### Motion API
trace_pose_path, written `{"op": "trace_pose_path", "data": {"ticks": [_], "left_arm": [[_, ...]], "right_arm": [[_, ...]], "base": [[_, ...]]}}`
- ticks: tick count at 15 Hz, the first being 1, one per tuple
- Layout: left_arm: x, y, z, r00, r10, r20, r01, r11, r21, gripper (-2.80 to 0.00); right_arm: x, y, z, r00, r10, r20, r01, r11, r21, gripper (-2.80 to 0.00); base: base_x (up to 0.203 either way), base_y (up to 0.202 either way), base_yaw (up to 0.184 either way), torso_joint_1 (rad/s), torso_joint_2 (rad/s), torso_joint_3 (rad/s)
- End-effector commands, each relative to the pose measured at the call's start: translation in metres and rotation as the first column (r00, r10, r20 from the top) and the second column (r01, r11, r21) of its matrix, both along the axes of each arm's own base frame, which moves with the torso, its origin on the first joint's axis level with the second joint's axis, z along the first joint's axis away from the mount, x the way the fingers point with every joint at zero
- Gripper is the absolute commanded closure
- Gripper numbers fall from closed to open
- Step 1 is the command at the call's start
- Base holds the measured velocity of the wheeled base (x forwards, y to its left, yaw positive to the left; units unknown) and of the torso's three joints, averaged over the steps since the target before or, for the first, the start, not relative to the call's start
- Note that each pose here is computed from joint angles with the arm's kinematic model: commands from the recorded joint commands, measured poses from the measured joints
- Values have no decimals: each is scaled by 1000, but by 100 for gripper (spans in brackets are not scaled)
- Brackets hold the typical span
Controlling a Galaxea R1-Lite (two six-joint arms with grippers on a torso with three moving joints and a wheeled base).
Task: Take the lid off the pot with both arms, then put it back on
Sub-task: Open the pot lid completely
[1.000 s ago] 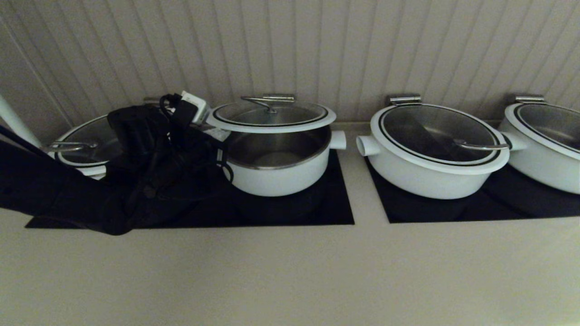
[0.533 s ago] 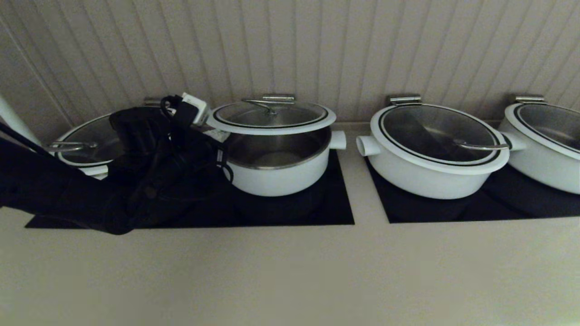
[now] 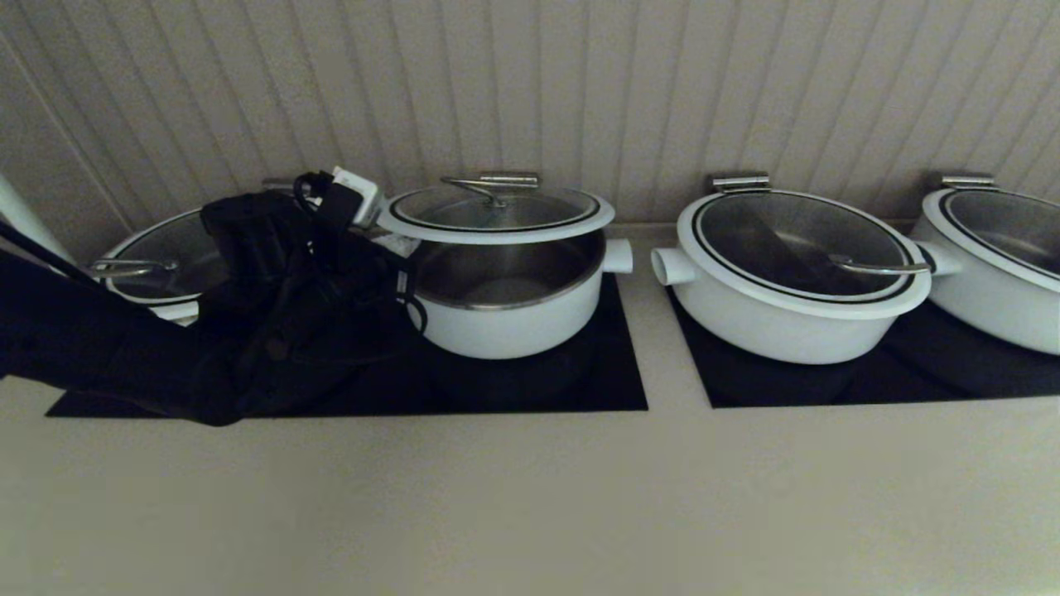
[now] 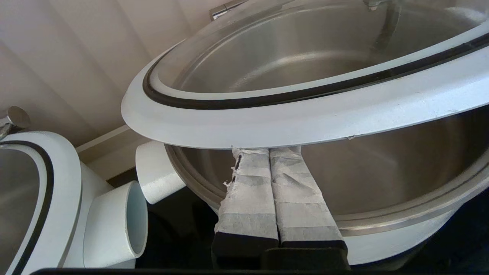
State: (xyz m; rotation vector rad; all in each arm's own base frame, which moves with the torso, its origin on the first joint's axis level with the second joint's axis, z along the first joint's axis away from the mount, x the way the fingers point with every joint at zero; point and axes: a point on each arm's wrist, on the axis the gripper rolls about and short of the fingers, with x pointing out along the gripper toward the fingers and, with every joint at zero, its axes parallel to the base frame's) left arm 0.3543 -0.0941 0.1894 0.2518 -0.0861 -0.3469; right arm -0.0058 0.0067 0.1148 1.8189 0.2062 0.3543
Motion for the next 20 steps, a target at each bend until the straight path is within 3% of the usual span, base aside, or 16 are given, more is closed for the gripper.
{"op": "trace_pose_path", "data": {"ticks": [1, 3, 7, 9, 20], "left_arm": [[-1, 0, 2, 1000, 0, 12, 0, 1000, -1, 0], [-1, 0, 3, 1000, 0, 12, 0, 1000, -2, 0], [-3, 1, 5, 1000, 2, 18, -1, 1000, -3, 0], [-5, 1, 9, 1000, 2, 26, -1, 1000, -7, 0], [-7, 2, 7, 1000, 20, 20, -20, 1000, -8, 0]], "right_arm": [[-11, 0, -2, 998, 5, 60, -10, 996, 90, 0], [-17, 0, -5, 995, 1, 100, -10, 996, 93, 0], [-18, 0, -10, 997, -1, 83, -5, 997, 83, 0], [-22, 0, -10, 992, -2, 127, -9, 996, 85, 0], [-23, 0, -9, 990, -5, 139, -5, 997, 77, 0]], "base": [[0, 0, 0, 0, 0, 0], [0, 0, 0, 0, 0, 0], [0, 0, 0, 0, 0, 0], [0, 0, 0, 0, 0, 0], [0, 0, 0, 0, 0, 0]]}}
